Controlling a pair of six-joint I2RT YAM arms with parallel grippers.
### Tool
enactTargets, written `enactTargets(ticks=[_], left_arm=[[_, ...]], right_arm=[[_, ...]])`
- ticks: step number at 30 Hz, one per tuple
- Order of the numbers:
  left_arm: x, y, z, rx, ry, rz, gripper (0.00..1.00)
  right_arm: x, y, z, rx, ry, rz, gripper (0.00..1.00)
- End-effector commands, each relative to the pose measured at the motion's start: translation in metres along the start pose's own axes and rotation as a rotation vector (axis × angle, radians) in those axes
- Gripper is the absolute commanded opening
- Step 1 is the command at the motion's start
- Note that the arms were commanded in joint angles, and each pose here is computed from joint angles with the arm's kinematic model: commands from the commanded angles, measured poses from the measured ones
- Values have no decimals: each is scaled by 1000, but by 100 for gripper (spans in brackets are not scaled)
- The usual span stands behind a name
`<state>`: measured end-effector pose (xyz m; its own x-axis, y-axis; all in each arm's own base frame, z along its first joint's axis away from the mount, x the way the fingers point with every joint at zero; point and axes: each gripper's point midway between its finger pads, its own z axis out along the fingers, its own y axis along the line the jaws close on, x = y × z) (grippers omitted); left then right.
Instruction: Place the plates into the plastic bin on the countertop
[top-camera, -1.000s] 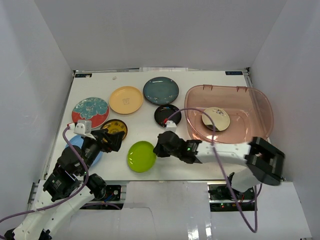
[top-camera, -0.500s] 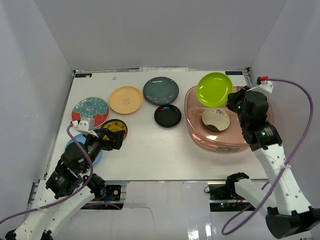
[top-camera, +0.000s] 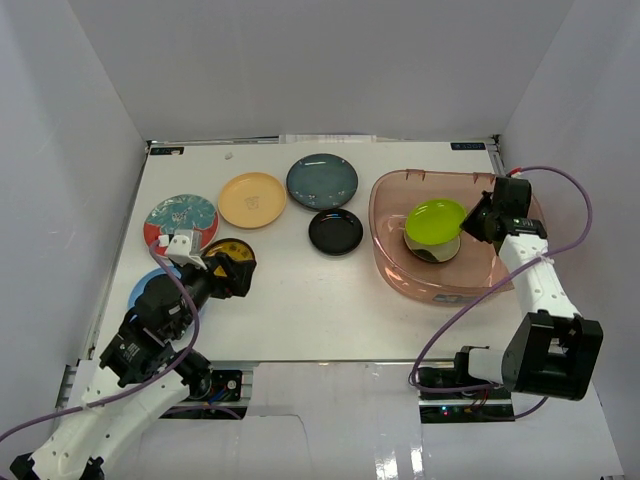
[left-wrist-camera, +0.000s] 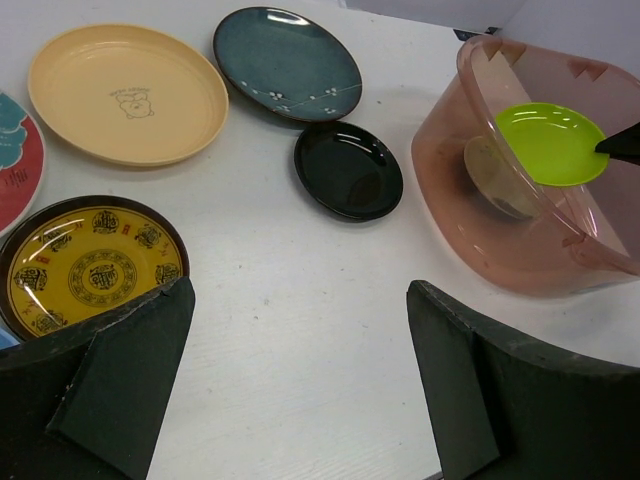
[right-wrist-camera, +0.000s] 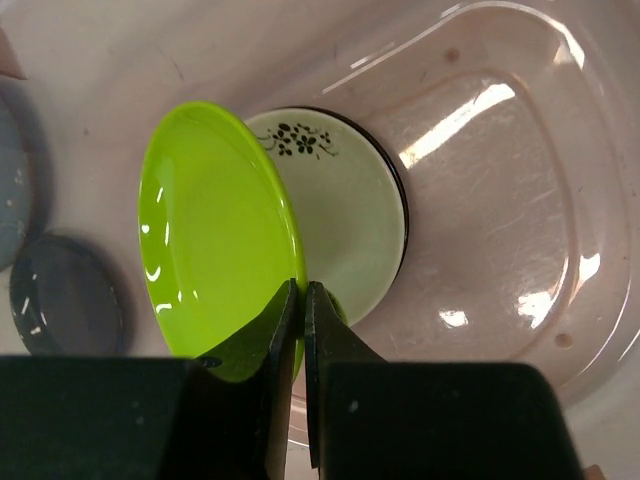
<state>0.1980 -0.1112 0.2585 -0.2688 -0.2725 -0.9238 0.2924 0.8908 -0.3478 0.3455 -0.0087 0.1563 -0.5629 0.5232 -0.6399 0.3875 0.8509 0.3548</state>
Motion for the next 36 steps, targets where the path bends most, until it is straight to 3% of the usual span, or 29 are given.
enactTargets(ticks=[1,4,5,8,10,13,15,17,21,24,25,27,28,30,36], left_arm=[[2,-1,3,8,9,13,98],[1,1,3,1,2,11,98],[1,0,3,4,1,12,98],[1,0,3,9,3,9,98],[2,-1,3,11,6,11,98],[0,-2,2,19,1,11,98],[-1,-3,2,20,-1,8,98],[-4,-3,0,25,-17,-1,98],[-16,0,-8,16,-74,-21,98],[-29,9,-17,-26,-142,-42,98],[-34,15,-20,-56,-167,-51,98],[-40,22,-27,-85,-203,-74,98],[-42,27,-30,-114,-216,-80,98],[-46,30,-34,-121,-242,-94,98],[-42,25,-30,-96,-215,-79,98]], right_arm=[[-3,8,12,-68,9,26,8],[1,-1,17,-30,17,27,16],[0,-1,14,-31,9,26,35],[-11,5,-2,-60,-40,15,68],[-23,15,-17,-97,-71,6,77],[-34,51,-54,-227,-111,-28,76],[-34,80,-81,-316,-152,-71,70],[-2,135,-107,-450,-126,-149,64],[113,233,-145,-705,9,-289,51],[172,287,-139,-746,80,-358,50],[220,301,-130,-746,153,-432,54],[241,337,-138,-796,147,-419,61],[266,340,-113,-756,181,-429,66],[282,363,-105,-812,213,-323,67],[356,386,-36,-724,343,-265,66]])
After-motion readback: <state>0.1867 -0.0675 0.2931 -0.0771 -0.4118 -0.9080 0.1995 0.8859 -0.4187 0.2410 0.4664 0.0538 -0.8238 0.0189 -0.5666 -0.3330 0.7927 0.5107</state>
